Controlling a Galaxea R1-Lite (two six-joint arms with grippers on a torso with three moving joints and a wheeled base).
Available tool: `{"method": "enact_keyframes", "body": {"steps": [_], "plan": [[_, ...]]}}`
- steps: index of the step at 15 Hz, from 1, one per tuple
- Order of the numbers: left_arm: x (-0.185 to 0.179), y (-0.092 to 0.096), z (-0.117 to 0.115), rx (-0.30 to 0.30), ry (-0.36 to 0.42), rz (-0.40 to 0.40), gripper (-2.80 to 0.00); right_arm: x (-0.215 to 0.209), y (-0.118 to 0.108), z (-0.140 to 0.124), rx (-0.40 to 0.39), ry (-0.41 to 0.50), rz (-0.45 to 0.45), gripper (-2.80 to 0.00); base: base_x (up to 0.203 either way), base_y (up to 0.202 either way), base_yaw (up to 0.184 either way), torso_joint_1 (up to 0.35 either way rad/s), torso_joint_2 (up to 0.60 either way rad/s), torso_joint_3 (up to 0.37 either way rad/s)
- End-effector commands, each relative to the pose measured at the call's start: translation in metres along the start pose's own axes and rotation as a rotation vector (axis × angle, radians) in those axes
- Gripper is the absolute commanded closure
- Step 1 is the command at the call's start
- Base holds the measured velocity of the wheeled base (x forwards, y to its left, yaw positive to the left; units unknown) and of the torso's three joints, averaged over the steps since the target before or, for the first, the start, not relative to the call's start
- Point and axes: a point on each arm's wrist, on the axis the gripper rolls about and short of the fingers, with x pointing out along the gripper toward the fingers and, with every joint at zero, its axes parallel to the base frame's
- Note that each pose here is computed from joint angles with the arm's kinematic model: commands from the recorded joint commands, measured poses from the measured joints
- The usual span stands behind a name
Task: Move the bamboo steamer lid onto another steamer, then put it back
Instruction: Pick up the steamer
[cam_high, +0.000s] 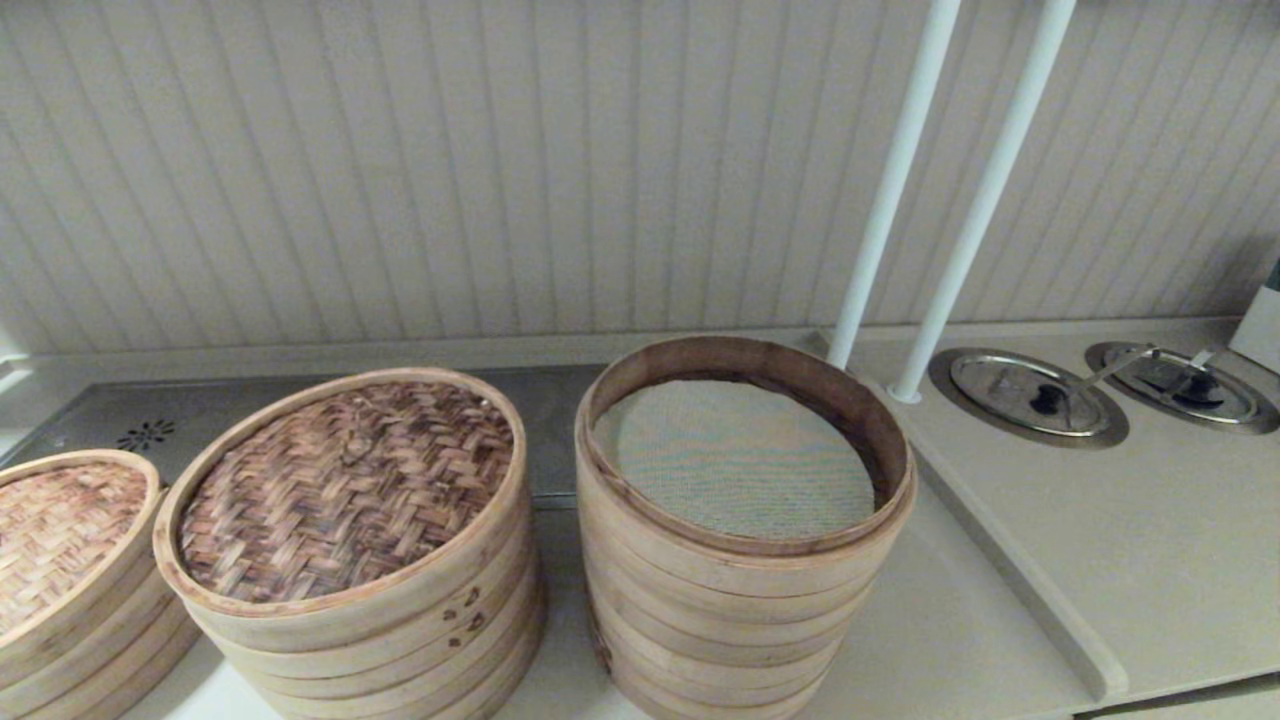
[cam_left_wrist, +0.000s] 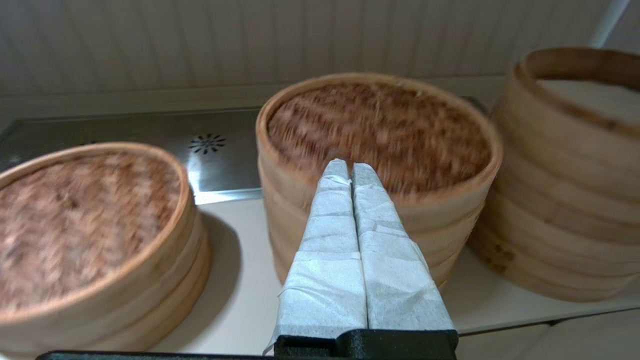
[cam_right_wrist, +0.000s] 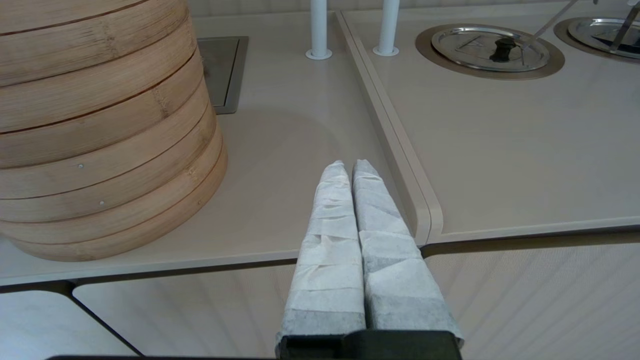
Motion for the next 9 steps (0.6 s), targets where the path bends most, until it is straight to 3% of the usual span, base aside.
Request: {"method": "enact_keyframes", "body": {"steps": [1, 5, 9], "plan": [[0.052, 0.005, 0.032, -0.019, 0.147, -0.032, 0.0, 0.0, 0.0, -0.001, 0.0, 0.004, -0.001, 0.0, 0.0, 0.0, 0.0, 0.0, 0.0, 0.0], [0.122, 0.01, 0.05, -0.05, 0.309, -0.103, 0.0, 0.0, 0.0, -0.001, -0.001, 0.004, -0.001, 0.0, 0.0, 0.0, 0.0, 0.0, 0.0, 0.0], [0.18, -0.002, 0.039, -0.062, 0.472, -0.25, 0.0, 0.0, 0.0, -0.001, -0.001, 0.004, -0.001, 0.0, 0.0, 0.0, 0.0, 0.0, 0.0, 0.0]]}}
